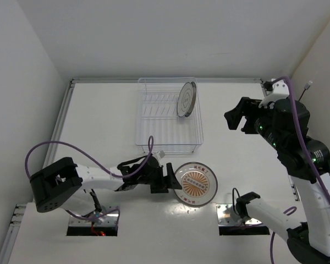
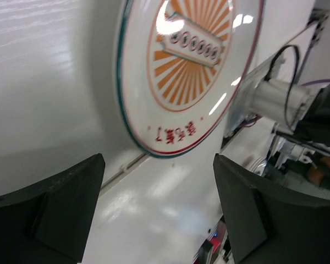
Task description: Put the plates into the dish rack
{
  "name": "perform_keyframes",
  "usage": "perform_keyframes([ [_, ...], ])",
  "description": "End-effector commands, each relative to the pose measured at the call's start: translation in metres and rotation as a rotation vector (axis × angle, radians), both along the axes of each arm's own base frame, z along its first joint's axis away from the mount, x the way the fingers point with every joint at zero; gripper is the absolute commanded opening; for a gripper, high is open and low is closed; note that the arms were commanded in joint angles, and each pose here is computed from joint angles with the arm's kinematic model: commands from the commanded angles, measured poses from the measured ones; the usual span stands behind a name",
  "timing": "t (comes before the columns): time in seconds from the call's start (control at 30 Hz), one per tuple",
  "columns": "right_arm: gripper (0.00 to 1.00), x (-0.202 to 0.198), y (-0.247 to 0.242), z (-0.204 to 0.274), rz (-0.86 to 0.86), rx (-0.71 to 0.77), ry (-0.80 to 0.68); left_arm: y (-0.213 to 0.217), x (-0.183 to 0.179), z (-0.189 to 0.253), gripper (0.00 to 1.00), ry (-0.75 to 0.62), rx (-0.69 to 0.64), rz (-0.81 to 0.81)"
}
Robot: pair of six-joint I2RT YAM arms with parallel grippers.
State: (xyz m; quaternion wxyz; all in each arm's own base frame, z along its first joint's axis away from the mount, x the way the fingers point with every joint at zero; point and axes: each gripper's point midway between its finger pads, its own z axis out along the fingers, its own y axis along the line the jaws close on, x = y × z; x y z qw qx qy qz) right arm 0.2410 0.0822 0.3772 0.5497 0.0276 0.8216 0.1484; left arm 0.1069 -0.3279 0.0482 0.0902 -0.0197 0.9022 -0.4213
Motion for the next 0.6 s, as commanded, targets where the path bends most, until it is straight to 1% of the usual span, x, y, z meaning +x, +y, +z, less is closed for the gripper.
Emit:
perform_keyframes([
  [0.0, 0.74, -0.001, 0.003, 0.012, 0.004, 0.047, -0.041, -0.025, 0.023, 0.034, 0.78, -0.076, -0.149, 0.132],
  [0.1, 0.74, -0.006, 0.002, 0.016, 0.016, 0.042, -0.043, -0.032, 0.027, 0.031, 0.78, -0.066, -0.178, 0.161],
  [0.2, 0.74, -0.01, 0.001, 0.022, 0.016, 0.044, -0.049, -0.038, 0.023, 0.019, 0.78, -0.001, -0.189, 0.165],
  [0.27, 0.74, -0.013, 0.0, 0.028, 0.016, 0.05, -0.066, -0.039, 0.018, 0.011, 0.72, 0.042, -0.175, 0.178],
  [0.3, 0.74, -0.017, -0.002, 0.028, 0.017, 0.051, -0.068, -0.039, 0.014, 0.006, 0.68, 0.06, -0.159, 0.177],
  [0.37, 0.74, -0.021, -0.003, 0.027, 0.016, 0.05, -0.065, -0.042, 0.011, 0.002, 0.63, 0.086, -0.153, 0.182],
  [0.4, 0.74, -0.025, -0.007, 0.03, 0.006, 0.049, -0.072, -0.041, 0.007, -0.001, 0.62, 0.1, -0.14, 0.179],
  [0.57, 0.74, -0.038, -0.016, 0.03, -0.015, 0.043, -0.079, -0.039, 0.003, -0.007, 0.62, 0.105, -0.112, 0.189],
])
